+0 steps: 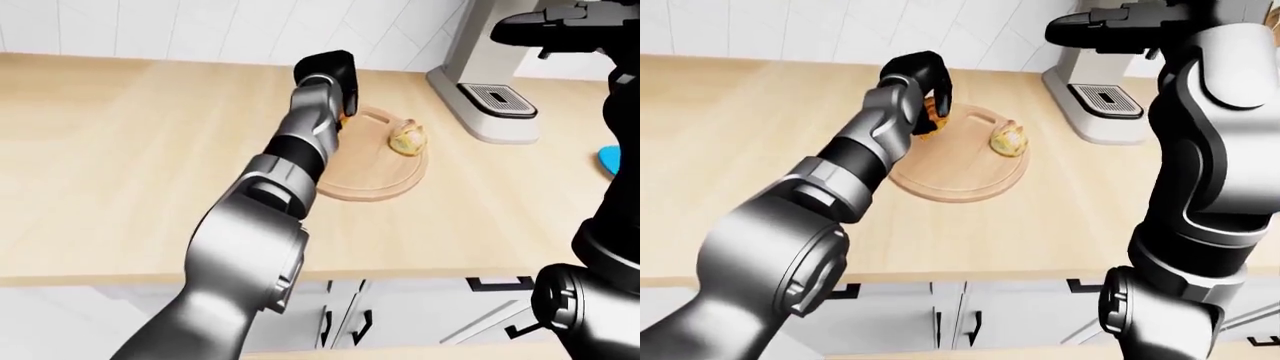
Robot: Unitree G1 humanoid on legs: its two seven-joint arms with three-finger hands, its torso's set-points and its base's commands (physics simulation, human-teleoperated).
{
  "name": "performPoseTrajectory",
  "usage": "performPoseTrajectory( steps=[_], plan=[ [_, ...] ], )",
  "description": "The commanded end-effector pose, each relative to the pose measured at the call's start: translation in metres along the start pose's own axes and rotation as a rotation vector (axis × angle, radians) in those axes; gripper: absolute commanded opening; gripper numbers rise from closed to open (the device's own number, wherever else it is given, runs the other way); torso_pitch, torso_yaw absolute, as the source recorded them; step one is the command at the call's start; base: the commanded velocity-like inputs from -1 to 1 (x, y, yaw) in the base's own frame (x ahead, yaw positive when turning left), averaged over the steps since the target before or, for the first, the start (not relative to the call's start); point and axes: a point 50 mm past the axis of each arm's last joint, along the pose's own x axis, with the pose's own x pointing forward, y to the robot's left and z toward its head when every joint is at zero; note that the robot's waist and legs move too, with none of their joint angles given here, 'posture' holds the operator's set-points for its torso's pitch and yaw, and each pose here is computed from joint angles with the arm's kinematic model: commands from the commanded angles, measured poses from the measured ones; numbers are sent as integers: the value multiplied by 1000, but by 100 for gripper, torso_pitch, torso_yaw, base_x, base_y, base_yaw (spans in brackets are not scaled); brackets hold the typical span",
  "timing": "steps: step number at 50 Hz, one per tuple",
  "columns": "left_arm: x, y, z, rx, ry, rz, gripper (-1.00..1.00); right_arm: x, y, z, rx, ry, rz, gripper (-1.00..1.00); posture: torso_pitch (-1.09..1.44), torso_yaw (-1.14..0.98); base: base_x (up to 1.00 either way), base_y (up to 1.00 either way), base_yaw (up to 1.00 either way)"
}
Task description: Place all breads on the cutting board.
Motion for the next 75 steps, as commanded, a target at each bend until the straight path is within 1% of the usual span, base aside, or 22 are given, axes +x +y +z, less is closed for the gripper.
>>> performPoseTrajectory(
  steps=[1, 2, 6, 11, 21, 22, 23, 30, 35, 37, 38, 39, 40, 42, 50, 51, 54, 58, 60, 64, 65, 75],
  plan=[
    [-3, 34, 15, 16, -57, 147, 93, -1, -3, 16, 5, -77, -15, 100, 0, 0, 0, 0, 0],
    [-3, 34, 15, 17, -56, 146, 100, -1, -2, 16, 5, -77, -14, 100, 0, 0, 0, 0, 0],
    [-3, 35, 14, 18, -56, 158, 100, 1, -2, 15, 2, -75, -12, 100, 0, 0, 0, 0, 0],
    [-5, 50, 21, 8, -84, 221, 100, 1, -1, 14, 1, -73, -14, 100, 0, 0, 0, 0, 0],
    [-10, 87, 22, -1, -97, 270, 100, 1, 2, 14, -5, -70, -5, 100, 0, 0, 0, 0, 0],
    [-11, 90, 23, -13, -102, 273, 100, 1, 3, 14, -5, -70, -3, 100, 0, 0, 0, 0, 0],
    [-12, 92, 24, -52, -113, 271, 100, 1, 3, 13, -5, -69, -3, 100, 0, 0, 0, 0, 0],
    [-13, 103, 20, -89, -122, 294, 100, 1, 4, 12, -8, -68, -1, 100, 0, 0, 0, 0, 0],
    [-16, 113, 20, -168, -146, 316, 100, 0, 5, 15, -6, -72, 3, 100, 0, 0, 0, 0, 0],
    [-17, 116, 23, -248, -166, 312, 100, 1, 5, 14, -8, -70, 2, 100, 0, 0, 0, 0, 0],
    [-17, 117, 21, -229, -164, 327, 100, 2, 5, 13, -9, -69, 2, 100, 0, 0, 0, 0, 0],
    [-17, 119, 19, -280, -164, 339, 100, 1, 6, 13, -12, -70, 5, 100, 0, 0, 0, 0, 0],
    [-17, 120, 18, -295, -168, 346, 100, 1, 7, 14, -12, -72, 6, 100, 0, 0, 0, 0, 0],
    [-17, 123, 14, -370, -177, 359, 100, 2, 8, 13, -14, -70, 7, 100, 0, 0, 0, 0, 0],
    [-22, 139, 8, -456, -217, 412, 100, 1, 10, 11, -19, -68, 15, 100, 0, 0, 0, 0, 0],
    [-22, 143, 3, -491, -212, 424, 100, 0, 10, 11, -18, -68, 17, 100, 0, 0, 0, 0, 0],
    [-23, 152, -16, -540, -181, 456, 100, 1, 12, 10, -19, -69, 22, 100, 0, 0, 0, 0, 0],
    [-26, 163, -36, -568, -156, 497, 100, 1, 13, 10, -13, -67, 27, 100, 0, 0, 0, 0, 0],
    [-30, 173, -47, -618, -158, 535, 100, 3, 15, 8, -15, -62, 29, 100, 0, 0, 0, 0, 0],
    [-36, 185, -59, -625, -152, 569, 100, 3, 16, 6, -20, -59, 32, 100, 0, 0, 0, 0, 0],
    [-36, 185, -62, -608, -153, 572, 100, 3, 17, 6, -20, -59, 32, 100, 0, 0, 0, 0, 0],
    [-58, 213, -90, -682, -177, 680, 100, 2, 17, 7, -27, -61, 33, 100, 0, 0, 0, 0, 0]
  ],
)
